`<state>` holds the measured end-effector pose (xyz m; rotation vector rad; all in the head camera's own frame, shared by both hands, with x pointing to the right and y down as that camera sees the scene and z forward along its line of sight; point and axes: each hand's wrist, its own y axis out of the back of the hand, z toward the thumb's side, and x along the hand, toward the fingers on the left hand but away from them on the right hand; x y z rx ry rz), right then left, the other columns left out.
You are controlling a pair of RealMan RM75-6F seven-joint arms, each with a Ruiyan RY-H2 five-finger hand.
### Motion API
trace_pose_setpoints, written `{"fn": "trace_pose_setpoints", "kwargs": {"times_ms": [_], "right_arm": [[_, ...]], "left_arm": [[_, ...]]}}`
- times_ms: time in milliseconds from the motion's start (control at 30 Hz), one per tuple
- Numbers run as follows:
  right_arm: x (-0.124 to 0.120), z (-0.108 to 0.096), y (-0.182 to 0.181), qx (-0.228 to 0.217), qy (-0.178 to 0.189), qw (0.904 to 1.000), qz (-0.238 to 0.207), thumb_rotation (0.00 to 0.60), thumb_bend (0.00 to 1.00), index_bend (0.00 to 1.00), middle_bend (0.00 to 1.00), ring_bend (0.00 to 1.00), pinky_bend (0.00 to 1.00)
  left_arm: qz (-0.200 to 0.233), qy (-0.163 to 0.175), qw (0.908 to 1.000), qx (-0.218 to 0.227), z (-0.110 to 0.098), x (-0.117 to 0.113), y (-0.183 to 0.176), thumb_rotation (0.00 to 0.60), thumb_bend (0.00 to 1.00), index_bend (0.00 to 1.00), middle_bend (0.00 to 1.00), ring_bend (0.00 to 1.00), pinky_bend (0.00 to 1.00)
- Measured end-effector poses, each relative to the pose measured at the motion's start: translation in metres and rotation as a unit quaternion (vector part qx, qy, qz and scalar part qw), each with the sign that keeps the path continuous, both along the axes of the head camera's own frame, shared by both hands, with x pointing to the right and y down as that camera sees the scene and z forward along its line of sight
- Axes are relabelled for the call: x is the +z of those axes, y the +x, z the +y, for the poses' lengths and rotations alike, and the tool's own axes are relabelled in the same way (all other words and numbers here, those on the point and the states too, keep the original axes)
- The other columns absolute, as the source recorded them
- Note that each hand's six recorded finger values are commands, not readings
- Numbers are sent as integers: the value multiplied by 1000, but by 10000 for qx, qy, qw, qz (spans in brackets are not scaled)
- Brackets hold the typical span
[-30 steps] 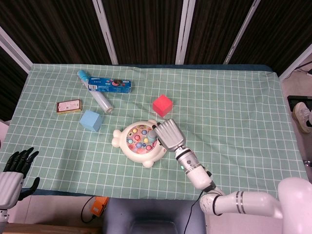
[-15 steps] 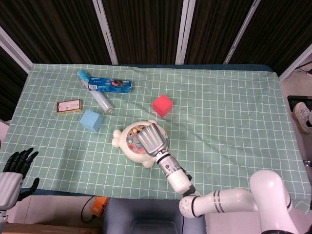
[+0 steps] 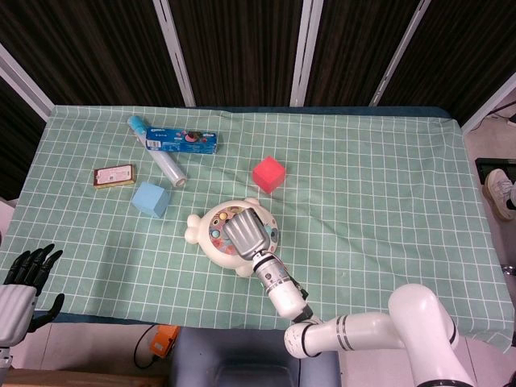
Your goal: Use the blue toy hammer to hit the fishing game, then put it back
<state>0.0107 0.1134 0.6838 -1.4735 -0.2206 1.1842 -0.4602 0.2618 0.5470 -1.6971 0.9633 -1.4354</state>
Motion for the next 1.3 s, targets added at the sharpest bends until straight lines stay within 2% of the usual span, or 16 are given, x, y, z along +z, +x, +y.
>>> {"fn": "trace_pose_setpoints", "kwargs": {"times_ms": [200, 533, 1000, 1300], "right_arm": [[2, -1, 0, 20, 21, 10000, 27, 600, 537, 998, 746, 764, 810], [-7, -16, 13, 252, 136, 9996, -34, 600, 538, 998, 746, 764, 810], [12, -17, 24, 326, 63, 9991, 274, 600, 538, 998, 746, 764, 810], [1, -30, 33, 524, 168, 9984, 104, 600, 537, 998, 746, 764, 810]], "left_arm": [[3, 11, 10000, -3, 0, -1, 0, 600, 421, 0, 0, 0, 69], [-7, 11, 10000, 8, 1, 0, 0, 600, 421, 0, 0, 0, 69], [-7, 10, 10000, 6, 0, 0, 0, 600, 420, 0, 0, 0, 69], [-12, 18, 10000, 12, 1, 0, 0, 600, 421, 0, 0, 0, 69]]}}
